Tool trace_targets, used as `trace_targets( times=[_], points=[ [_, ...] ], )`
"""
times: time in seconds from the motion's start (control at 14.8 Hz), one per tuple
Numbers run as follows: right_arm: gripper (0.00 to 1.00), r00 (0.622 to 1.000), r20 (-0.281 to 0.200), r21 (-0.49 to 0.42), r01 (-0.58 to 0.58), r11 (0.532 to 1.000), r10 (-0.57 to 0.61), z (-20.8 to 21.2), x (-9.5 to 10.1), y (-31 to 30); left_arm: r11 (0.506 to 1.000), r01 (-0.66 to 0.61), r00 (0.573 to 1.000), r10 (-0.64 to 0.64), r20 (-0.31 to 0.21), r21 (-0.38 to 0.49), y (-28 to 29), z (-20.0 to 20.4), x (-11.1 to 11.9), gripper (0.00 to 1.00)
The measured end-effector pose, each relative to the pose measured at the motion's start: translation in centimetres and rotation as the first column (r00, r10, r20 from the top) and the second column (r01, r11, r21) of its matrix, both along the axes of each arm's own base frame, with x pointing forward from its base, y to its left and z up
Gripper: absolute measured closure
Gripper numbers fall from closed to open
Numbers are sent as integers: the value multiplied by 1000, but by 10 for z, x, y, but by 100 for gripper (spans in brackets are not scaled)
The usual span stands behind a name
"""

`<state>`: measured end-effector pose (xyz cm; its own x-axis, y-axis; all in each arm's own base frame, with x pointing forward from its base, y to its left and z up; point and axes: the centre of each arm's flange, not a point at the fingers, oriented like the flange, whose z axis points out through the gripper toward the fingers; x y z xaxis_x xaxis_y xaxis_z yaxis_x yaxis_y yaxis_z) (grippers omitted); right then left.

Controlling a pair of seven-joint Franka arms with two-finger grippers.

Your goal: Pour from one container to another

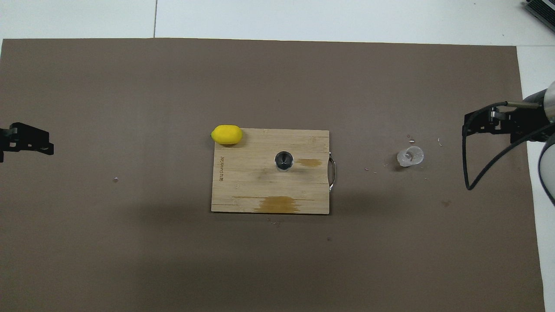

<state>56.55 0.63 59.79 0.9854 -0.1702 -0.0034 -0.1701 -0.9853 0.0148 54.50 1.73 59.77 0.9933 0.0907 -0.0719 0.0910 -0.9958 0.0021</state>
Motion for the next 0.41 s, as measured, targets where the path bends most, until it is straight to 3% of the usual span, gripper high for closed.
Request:
trace_targets(
  times=[0.41],
  points=[
    [0, 1000, -14, 0, -6, 1000, 6, -3, -1, 4, 1000, 8, 1000, -8, 23, -1, -4, 2, 2, 0]
  ],
)
